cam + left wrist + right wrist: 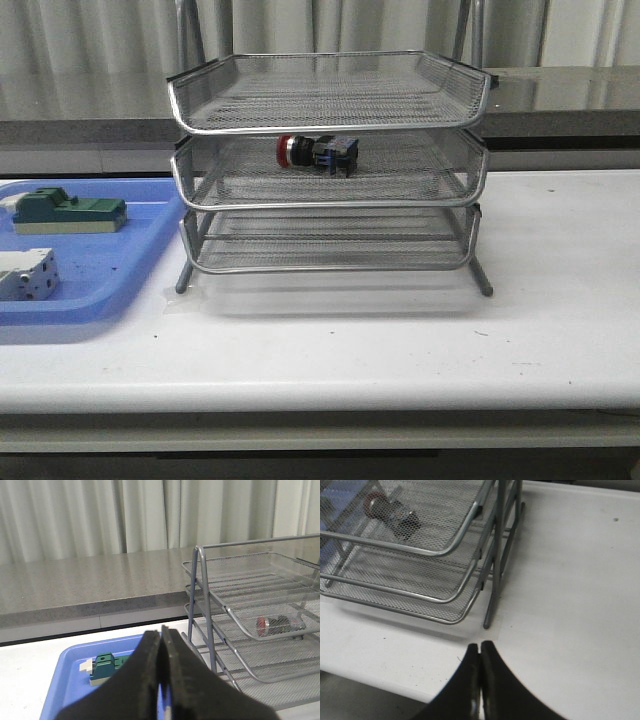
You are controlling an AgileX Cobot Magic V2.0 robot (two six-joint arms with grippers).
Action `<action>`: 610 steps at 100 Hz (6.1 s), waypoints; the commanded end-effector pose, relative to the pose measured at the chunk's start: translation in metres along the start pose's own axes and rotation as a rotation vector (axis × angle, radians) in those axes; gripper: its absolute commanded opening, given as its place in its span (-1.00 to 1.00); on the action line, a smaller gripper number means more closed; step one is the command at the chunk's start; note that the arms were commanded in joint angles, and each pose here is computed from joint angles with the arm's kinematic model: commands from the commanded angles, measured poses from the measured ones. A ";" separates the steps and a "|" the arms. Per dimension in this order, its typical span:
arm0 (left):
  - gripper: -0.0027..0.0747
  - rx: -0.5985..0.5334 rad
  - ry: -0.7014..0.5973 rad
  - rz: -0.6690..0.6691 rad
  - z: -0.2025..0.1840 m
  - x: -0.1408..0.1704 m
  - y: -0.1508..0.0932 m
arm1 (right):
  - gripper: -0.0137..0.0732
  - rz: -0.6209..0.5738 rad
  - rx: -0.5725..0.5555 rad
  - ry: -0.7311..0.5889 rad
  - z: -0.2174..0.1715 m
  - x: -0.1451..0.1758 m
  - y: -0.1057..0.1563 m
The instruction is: Place button on rack with both arms
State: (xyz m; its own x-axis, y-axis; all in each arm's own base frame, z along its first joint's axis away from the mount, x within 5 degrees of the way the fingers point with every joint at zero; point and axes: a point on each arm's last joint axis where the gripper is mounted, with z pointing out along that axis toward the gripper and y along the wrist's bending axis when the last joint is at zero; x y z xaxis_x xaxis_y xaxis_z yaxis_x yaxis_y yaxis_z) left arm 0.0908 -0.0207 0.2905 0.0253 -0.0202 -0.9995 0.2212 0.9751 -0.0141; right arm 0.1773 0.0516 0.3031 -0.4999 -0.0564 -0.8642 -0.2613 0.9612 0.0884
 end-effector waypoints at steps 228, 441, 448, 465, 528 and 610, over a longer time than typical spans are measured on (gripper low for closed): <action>-0.98 -0.027 -0.056 -0.003 0.000 -0.012 0.002 | -0.82 -0.004 0.247 -0.553 -0.063 0.153 -0.025; -0.98 -0.147 -0.132 0.100 -0.033 0.035 0.009 | -0.82 -0.004 0.247 -0.552 -0.063 0.153 -0.025; -0.98 -0.145 -0.134 0.096 -0.037 0.046 0.009 | -0.82 -0.004 0.247 -0.552 -0.063 0.153 -0.025; -0.98 -0.140 -0.119 0.078 -0.040 0.070 0.009 | -0.82 -0.004 0.247 -0.552 -0.063 0.153 -0.025; -0.98 -0.139 -0.092 0.065 -0.041 0.083 0.009 | -0.82 -0.004 0.247 -0.552 -0.063 0.153 -0.025; -0.98 -0.139 -0.092 0.065 -0.041 0.083 0.009 | -0.82 -0.004 0.247 -0.552 -0.063 0.153 -0.025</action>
State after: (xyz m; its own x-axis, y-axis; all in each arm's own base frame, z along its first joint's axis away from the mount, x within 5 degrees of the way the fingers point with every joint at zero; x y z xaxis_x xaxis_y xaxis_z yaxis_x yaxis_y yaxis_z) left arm 0.0560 -0.0045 0.2082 0.0509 0.0465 -0.9976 0.0801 0.9955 0.0505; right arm 0.0566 0.0017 0.1918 -0.0763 0.0329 -0.9965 -0.0313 0.9989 0.0354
